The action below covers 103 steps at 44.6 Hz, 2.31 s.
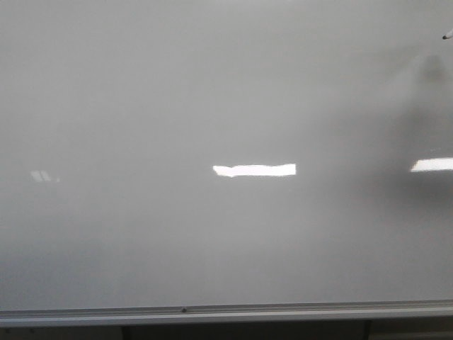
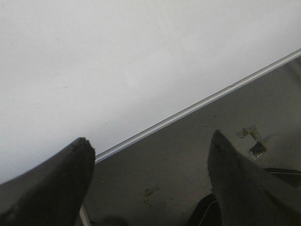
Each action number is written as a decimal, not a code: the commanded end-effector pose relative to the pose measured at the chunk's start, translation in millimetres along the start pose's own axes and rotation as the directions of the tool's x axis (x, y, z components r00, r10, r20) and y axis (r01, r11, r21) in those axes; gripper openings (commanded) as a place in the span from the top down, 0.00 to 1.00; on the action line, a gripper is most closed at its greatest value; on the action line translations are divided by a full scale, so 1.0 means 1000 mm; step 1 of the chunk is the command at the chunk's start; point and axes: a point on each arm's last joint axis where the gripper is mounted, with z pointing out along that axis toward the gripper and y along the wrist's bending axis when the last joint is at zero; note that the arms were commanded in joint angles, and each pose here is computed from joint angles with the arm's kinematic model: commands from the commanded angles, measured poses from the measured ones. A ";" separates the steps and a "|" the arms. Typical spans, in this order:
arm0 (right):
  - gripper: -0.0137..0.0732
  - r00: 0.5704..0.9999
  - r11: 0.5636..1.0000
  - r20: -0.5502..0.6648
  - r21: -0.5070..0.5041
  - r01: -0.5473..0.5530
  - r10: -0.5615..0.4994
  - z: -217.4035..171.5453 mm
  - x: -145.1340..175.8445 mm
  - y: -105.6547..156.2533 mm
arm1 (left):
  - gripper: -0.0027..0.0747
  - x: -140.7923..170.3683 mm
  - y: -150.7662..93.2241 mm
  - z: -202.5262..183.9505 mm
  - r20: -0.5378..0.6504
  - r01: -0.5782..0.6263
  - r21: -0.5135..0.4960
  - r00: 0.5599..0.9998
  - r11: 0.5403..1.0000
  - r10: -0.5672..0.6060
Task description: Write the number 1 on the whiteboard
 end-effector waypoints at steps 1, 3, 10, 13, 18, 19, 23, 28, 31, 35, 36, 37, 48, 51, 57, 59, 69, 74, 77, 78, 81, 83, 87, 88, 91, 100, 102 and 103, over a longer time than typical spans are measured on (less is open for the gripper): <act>0.82 0.989 1.000 0.146 0.010 0.000 -0.001 -0.009 -0.023 -0.001 | 0.33 -0.010 0.001 -0.007 0.088 0.019 -0.011 0.996 1.000 -0.018; 0.82 0.987 1.000 0.159 0.013 -0.001 -0.001 -0.008 -0.025 -0.001 | 0.33 -0.010 0.001 -0.007 0.088 0.019 -0.011 0.996 1.000 -0.018; 0.82 0.987 1.000 0.163 0.018 -0.002 -0.001 0.000 -0.025 -0.003 | 0.33 -0.011 0.002 -0.007 0.098 0.019 -0.013 0.995 1.000 -0.018; 0.82 0.989 1.000 0.147 0.020 0.002 -0.005 0.006 -0.024 -0.003 | 0.33 -0.011 0.002 -0.007 0.101 0.019 -0.014 0.995 1.000 -0.017; 0.82 0.995 1.000 0.100 0.020 0.001 -0.003 0.017 -0.019 -0.005 | 0.33 -0.013 0.002 -0.007 0.113 0.019 -0.017 0.993 1.000 -0.017; 0.82 0.997 1.000 0.083 0.020 0.001 -0.003 0.020 -0.018 -0.005 | 0.33 -0.013 0.002 -0.007 0.113 0.019 -0.017 0.993 1.000 -0.017; 0.82 1.000 1.000 0.005 0.022 0.018 -0.018 0.027 -0.010 -0.006 | 0.33 -0.013 0.002 -0.007 0.114 0.019 -0.017 0.993 1.000 -0.017; 0.82 0.993 0.999 -0.115 0.019 0.038 -0.035 0.031 0.001 -0.007 | 0.33 -0.013 0.002 -0.007 0.114 0.019 -0.017 0.993 1.000 -0.017; 0.82 0.982 0.999 -0.184 0.015 0.042 -0.039 0.035 0.008 -0.007 | 0.33 -0.013 0.002 -0.007 0.114 0.019 -0.017 0.993 1.000 -0.017; 0.82 0.966 0.999 -0.256 0.011 0.042 -0.038 0.043 0.016 -0.008 | 0.33 -0.013 0.002 -0.007 0.114 0.019 -0.017 0.993 1.000 -0.017; 0.82 0.963 0.999 -0.266 0.010 0.042 -0.037 0.044 0.017 -0.008 | 0.33 -0.013 0.002 -0.007 0.114 0.019 -0.017 0.993 1.000 -0.017; 0.82 0.960 0.999 -0.278 0.010 0.042 -0.037 0.046 0.018 -0.009 | 0.33 -0.013 0.002 -0.007 0.114 0.019 -0.017 0.993 1.000 -0.017; 0.82 0.963 0.999 -0.268 0.005 0.046 -0.043 0.038 0.010 -0.007 | 0.33 -0.013 0.002 -0.007 0.122 0.018 -0.019 0.992 1.000 -0.015; 0.82 0.974 0.998 -0.221 0.000 0.055 -0.054 0.024 0.001 -0.003 | 0.33 -0.015 0.003 -0.007 0.138 0.018 -0.024 0.990 1.000 -0.015; 0.82 0.978 0.989 -0.151 -0.049 0.139 -0.145 -0.013 -0.006 0.013 | 0.33 -0.015 0.002 -0.008 0.135 0.004 -0.023 0.991 1.000 -0.001; 0.82 0.968 0.977 -0.145 -0.085 0.195 -0.206 -0.026 -0.005 0.022 | 0.33 -0.015 0.001 -0.008 0.131 -0.021 -0.019 0.991 1.000 0.023; 0.82 0.842 0.825 -0.121 -0.317 0.468 -0.525 -0.071 0.016 0.066 | 0.33 -0.019 -0.022 -0.004 0.140 -0.221 0.114 0.969 0.968 0.205; 0.82 0.742 0.694 -0.103 -0.460 0.554 -0.662 -0.084 0.030 0.085 | 0.33 -0.024 -0.040 -0.002 0.145 -0.317 0.198 0.945 0.928 0.292; 0.82 0.671 0.592 -0.072 -0.547 0.592 -0.738 -0.089 0.039 0.098 | 0.33 -0.028 -0.052 -0.004 0.148 -0.384 0.248 0.922 0.889 0.357; 0.82 0.648 0.556 -0.054 -0.571 0.604 -0.760 -0.091 0.042 0.101 | 0.33 -0.030 -0.057 -0.004 0.150 -0.406 0.269 0.913 0.873 0.379; 0.82 0.596 0.465 0.001 -0.624 0.628 -0.803 -0.095 0.050 0.113 | 0.33 -0.035 -0.070 -0.005 0.168 -0.471 0.313 0.882 0.825 0.440; 0.82 0.568 0.416 0.030 -0.649 0.637 -0.822 -0.097 0.054 0.120 | 0.33 -0.038 -0.078 -0.006 0.186 -0.507 0.335 0.862 0.794 0.471; 0.82 0.527 0.345 0.067 -0.685 0.642 -0.847 -0.100 0.061 0.132 | 0.33 -0.046 -0.098 -0.007 0.226 -0.576 0.380 0.817 0.724 0.531; 0.82 0.516 0.328 0.075 -0.694 0.641 -0.853 -0.100 0.063 0.135 | 0.33 -0.047 -0.102 -0.007 0.237 -0.594 0.387 0.803 0.705 0.546; 0.82 0.492 0.289 0.090 -0.713 0.639 -0.866 -0.101 0.068 0.142 | 0.33 -0.052 -0.117 -0.007 0.259 -0.628 0.413 0.775 0.659 0.576; 0.82 0.454 0.230 0.109 -0.745 0.626 -0.884 -0.099 0.076 0.155 | 0.33 -0.065 -0.153 0.001 0.320 -0.709 0.443 0.696 0.548 0.642; 0.82 0.455 0.231 0.108 -0.746 0.625 -0.884 -0.099 0.076 0.156 | 0.33 -0.067 -0.160 0.005 0.329 -0.724 0.446 0.679 0.526 0.656; 0.82 0.455 0.231 0.108 -0.746 0.625 -0.884 -0.099 0.076 0.156 | 0.33 -0.069 -0.163 0.009 0.329 -0.724 0.447 0.679 0.525 0.657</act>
